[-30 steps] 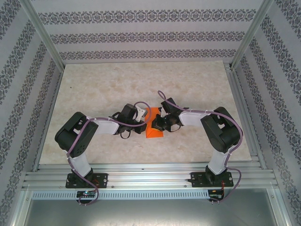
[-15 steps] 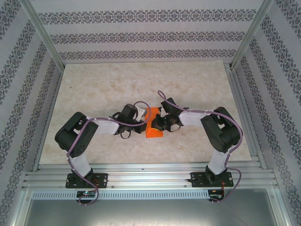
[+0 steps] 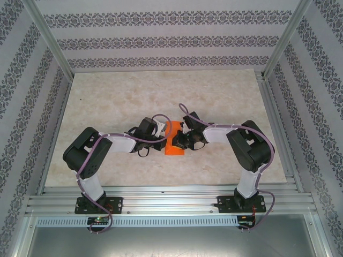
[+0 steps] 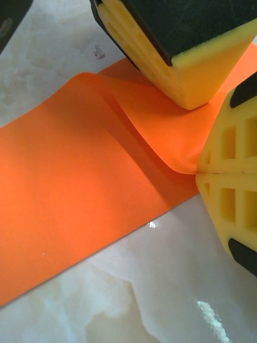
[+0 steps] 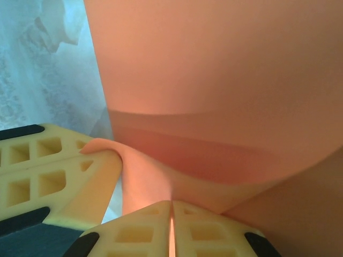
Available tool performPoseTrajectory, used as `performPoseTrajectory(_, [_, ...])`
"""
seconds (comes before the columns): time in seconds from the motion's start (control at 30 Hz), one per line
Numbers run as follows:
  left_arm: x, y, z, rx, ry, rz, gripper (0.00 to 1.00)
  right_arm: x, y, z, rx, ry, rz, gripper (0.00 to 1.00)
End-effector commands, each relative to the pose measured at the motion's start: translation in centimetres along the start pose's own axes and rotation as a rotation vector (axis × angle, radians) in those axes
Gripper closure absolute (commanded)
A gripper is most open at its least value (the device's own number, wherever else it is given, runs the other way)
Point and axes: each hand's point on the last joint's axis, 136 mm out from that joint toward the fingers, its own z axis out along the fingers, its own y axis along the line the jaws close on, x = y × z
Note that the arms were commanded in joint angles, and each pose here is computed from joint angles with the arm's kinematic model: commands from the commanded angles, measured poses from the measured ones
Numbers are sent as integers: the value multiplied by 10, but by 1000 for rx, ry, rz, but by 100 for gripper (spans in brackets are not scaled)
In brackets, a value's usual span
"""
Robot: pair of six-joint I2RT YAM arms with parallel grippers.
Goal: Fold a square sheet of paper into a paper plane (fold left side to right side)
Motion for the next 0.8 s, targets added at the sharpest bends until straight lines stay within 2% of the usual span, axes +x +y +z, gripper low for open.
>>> performPoseTrajectory(0.0, [7,17,6,-80,26,-29,100,-3,2,5,1,-15,-12,89])
performPoseTrajectory(0.17, [8,18,7,-82,29,-28,100,-4,2,4,6,-19,-9,90])
performPoseTrajectory(0.37, [0,13,2,-69,11,-31,100,5,-27,10,123,10,21,90])
performPoseTrajectory(0.47, [-11,3,-6,-36,-16,-25,96,10,-43,13,177,24,59,90])
performPoseTrajectory(0.6, [-27,-11,-27,0,-66,-10,81,15,-59,17,211,33,103,90])
performPoseTrajectory(0.77, [-24,-24,-50,42,-88,3,71,14,-63,16,220,25,120,91])
